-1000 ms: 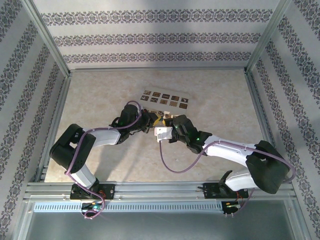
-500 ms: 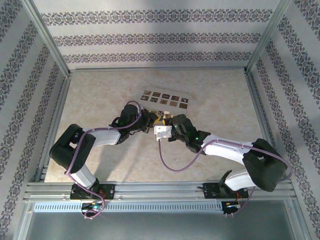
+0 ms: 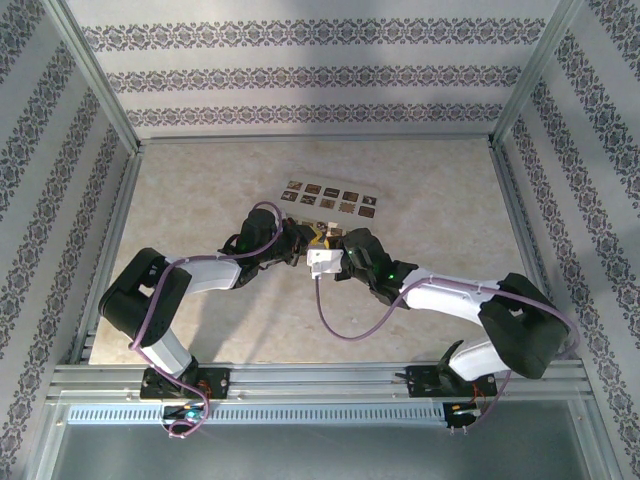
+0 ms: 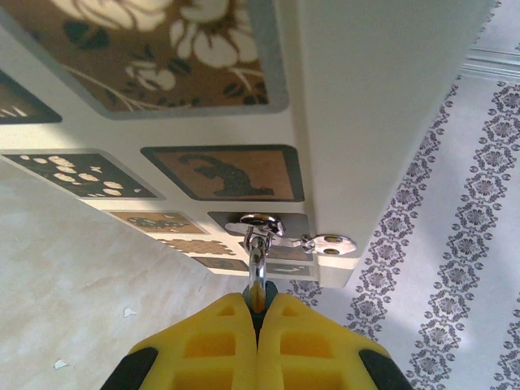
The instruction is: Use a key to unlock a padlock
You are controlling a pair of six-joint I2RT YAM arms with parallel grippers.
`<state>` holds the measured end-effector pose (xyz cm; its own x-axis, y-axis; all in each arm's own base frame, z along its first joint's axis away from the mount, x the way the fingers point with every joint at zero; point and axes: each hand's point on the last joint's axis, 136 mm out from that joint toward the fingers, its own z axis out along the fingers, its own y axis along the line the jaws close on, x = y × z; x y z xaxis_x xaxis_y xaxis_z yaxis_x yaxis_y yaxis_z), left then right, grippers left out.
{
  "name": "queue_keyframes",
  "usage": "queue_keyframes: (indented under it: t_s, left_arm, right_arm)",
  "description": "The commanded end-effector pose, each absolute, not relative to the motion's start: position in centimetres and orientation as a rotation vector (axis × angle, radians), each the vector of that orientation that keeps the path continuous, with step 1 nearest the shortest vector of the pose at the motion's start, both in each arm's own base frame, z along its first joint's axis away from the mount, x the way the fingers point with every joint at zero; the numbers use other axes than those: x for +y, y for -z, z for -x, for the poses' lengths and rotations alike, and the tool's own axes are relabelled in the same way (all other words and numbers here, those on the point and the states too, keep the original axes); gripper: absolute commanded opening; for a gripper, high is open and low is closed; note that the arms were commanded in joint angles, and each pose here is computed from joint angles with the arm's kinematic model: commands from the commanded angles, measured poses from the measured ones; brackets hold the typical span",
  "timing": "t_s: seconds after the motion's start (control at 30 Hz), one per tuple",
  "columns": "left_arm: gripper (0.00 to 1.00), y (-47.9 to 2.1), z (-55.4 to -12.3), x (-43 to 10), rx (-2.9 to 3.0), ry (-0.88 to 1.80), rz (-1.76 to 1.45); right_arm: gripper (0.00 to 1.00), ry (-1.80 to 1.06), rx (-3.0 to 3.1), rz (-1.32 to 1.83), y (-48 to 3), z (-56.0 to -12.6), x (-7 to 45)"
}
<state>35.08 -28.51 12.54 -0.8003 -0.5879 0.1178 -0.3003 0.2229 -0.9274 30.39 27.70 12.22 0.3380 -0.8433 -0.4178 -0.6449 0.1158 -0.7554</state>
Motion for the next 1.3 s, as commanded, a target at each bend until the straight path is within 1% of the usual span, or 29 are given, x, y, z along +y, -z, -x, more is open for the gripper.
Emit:
queue_keyframes:
  t_s: [0.0, 0.23, 0.5, 0.8, 1.27]
  left_arm:
    - [0.00, -16.2, -35.0, -29.5, 2.136, 1.710, 0.741]
    - [0.00, -16.1, -35.1, -29.7, 2.131, 1.728, 0.749]
    - [0.00, -15.6, -35.0, -29.8, 2.129, 1.736, 0.769]
    - [0.00, -15.6, -35.1, -30.0, 2.130, 1.742, 0.767]
    - [0.00, -14.5, -35.0, -30.0, 2.146, 1.735, 0.785]
  right_arm:
    - [0.17, 0.261, 1.382, 1.537, -13.2, -31.3, 27.9]
    - [0.11, 0.284, 1.393, 1.491, -13.1, -31.6, 28.1]
    - [0.00, 0.295, 1.430, 1.439, -12.9, -31.7, 28.0]
    - [0.00, 0.174, 1.492, 1.284, -14.3, -31.2, 28.7]
    - [0.00, -0.161, 1.662, 0.953, -14.6, -29.8, 29.5]
